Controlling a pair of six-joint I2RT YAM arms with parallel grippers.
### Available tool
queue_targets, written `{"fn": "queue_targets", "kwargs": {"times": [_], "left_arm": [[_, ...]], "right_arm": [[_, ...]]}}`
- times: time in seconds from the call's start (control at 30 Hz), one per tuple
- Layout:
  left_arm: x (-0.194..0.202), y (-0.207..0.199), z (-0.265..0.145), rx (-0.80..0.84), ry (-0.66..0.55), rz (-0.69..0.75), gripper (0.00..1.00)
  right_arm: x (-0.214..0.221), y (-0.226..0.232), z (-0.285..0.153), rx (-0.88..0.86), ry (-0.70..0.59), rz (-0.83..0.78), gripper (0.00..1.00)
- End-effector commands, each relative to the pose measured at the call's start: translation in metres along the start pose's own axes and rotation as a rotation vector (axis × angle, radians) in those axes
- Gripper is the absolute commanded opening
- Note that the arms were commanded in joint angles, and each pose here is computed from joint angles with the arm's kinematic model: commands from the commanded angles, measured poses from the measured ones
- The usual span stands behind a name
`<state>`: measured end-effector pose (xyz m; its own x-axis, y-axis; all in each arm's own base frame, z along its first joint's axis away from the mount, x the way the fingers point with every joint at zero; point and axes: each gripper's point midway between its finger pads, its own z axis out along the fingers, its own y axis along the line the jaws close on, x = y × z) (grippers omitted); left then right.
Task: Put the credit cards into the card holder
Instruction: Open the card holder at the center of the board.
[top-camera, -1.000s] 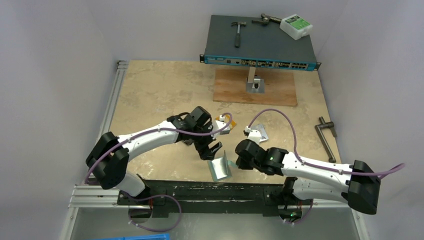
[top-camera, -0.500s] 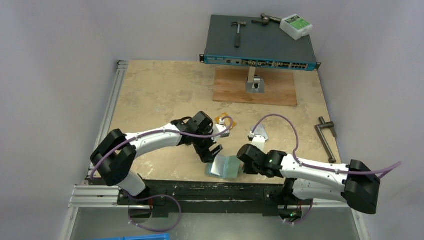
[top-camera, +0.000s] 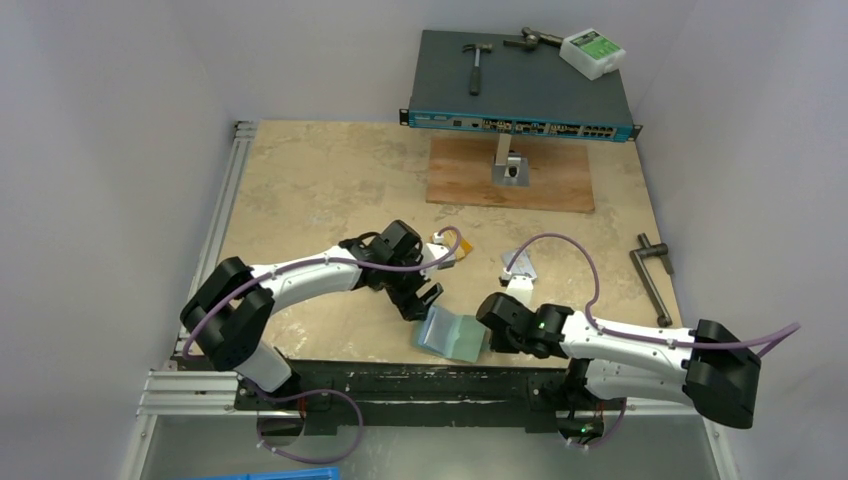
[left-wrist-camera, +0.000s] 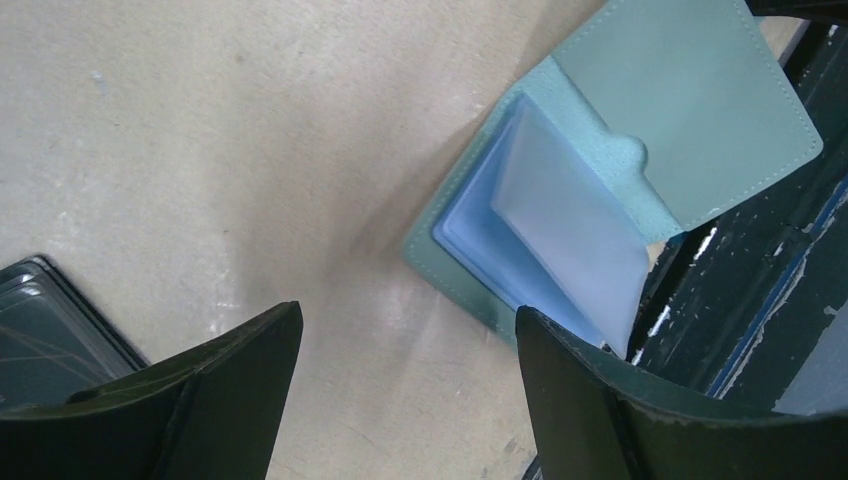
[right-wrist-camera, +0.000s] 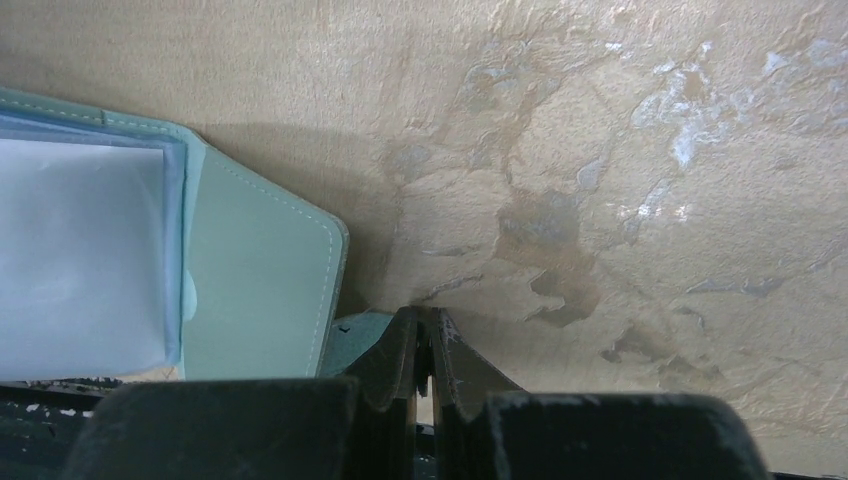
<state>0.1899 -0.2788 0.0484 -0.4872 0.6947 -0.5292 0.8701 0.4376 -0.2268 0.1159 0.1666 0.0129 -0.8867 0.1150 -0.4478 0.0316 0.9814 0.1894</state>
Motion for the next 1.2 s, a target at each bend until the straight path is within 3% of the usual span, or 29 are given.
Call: {"fn": "queue_targets", "kwargs": {"times": [0.0, 0.27, 0.57, 0.8, 0.97, 1.1, 1.17], "left_arm": [[-0.017, 0.010, -0.017, -0.013, -0.072, -0.023, 0.78], [-0.011, -0.004, -0.004, 0.081, -0.029, -0.077, 0.77], [-0.007, 0.011, -0.002, -0.003, 0.002, -0.125, 0.69], [-0.007, 0.000, -0.008, 0.063, -0.006, -0.175, 0.66], [-0.007, 0.007, -0.010, 0.050, -0.020, -0.192, 0.59], [-0.009, 0.007, -0.011, 0.048, -0.030, -0.191, 0.58], [-0.012, 0.008, -0.013, 0.040, -0.038, -0.186, 0.57]], "right_arm": [[0.003, 0.000, 0.000, -0.006, 0.006, 0.028, 0.00], [0.003, 0.009, 0.005, -0.013, 0.015, 0.016, 0.00], [0.014, -0.004, 0.006, 0.008, 0.038, 0.032, 0.00], [0.013, -0.005, 0.006, 0.036, 0.045, 0.015, 0.00], [-0.008, 0.003, -0.011, 0.050, -0.003, 0.020, 0.41], [-0.030, 0.022, -0.032, -0.012, -0.049, 0.029, 0.63], [-0.039, 0.028, -0.038, -0.023, -0.074, 0.027, 0.66]]}}
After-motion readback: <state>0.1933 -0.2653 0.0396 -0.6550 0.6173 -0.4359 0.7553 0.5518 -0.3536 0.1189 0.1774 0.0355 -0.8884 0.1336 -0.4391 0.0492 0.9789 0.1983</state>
